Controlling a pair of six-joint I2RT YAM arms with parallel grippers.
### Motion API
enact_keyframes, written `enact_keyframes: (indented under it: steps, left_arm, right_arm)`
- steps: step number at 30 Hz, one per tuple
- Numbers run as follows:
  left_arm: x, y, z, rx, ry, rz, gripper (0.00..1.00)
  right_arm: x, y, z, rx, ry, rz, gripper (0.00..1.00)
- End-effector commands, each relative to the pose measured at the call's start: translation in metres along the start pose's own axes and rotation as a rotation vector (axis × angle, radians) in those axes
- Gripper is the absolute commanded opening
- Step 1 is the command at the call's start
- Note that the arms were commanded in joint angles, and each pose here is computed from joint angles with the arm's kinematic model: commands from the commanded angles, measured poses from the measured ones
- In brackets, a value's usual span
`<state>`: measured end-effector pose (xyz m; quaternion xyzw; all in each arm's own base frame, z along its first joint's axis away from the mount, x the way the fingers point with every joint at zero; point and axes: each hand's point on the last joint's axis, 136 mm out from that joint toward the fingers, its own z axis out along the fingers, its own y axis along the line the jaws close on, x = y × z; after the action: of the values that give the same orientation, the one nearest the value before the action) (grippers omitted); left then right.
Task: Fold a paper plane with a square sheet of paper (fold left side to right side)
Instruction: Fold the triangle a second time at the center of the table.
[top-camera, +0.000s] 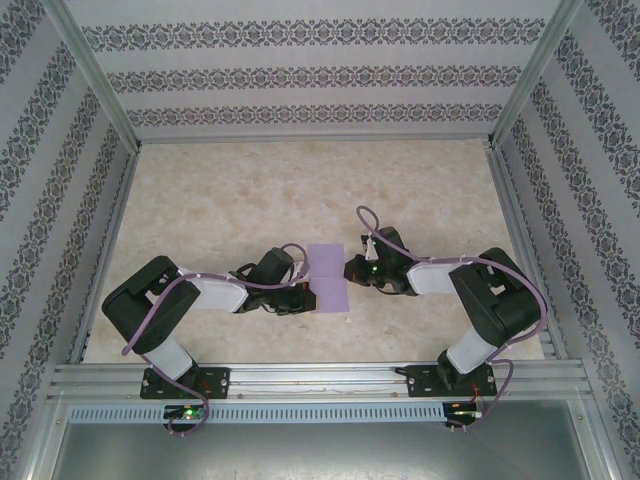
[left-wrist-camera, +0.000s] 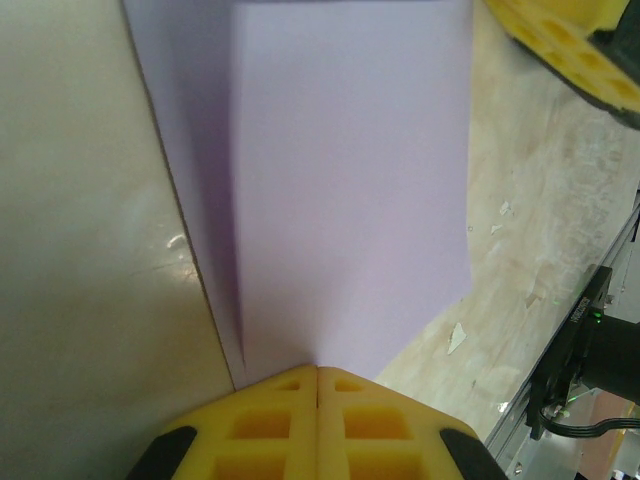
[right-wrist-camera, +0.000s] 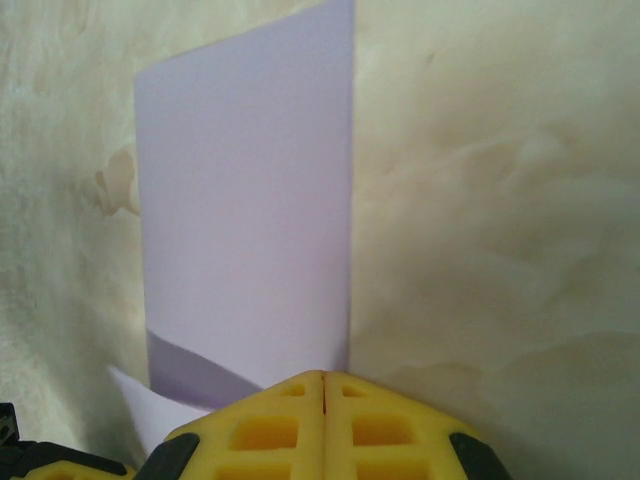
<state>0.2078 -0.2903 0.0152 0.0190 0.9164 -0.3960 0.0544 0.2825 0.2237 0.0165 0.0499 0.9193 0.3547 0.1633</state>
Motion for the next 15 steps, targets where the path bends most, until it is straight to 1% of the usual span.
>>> enact_keyframes:
  steps: [1, 5, 8, 15]
  left_arm:
    - [0.023, 0.044, 0.007, -0.162, 0.042, -0.065, 0.0]
    - [0.021, 0.039, 0.008, -0.154, 0.038, -0.054, 0.0]
    - [0.02, 0.035, 0.008, -0.147, 0.036, -0.047, 0.0]
    - [0.018, 0.032, 0.009, -0.141, 0.035, -0.041, 0.0]
  right_arm:
    - [-0.004, -0.007, -0.009, 0.019, -0.015, -0.007, 0.0]
    - [-0.01, 0.011, -0.027, -0.015, -0.051, -0.029, 0.0]
    - [-0.003, 0.021, -0.033, -0.052, -0.053, -0.021, 0.0]
    - [0.027, 0.053, -0.01, -0.126, 0.021, -0.04, 0.0]
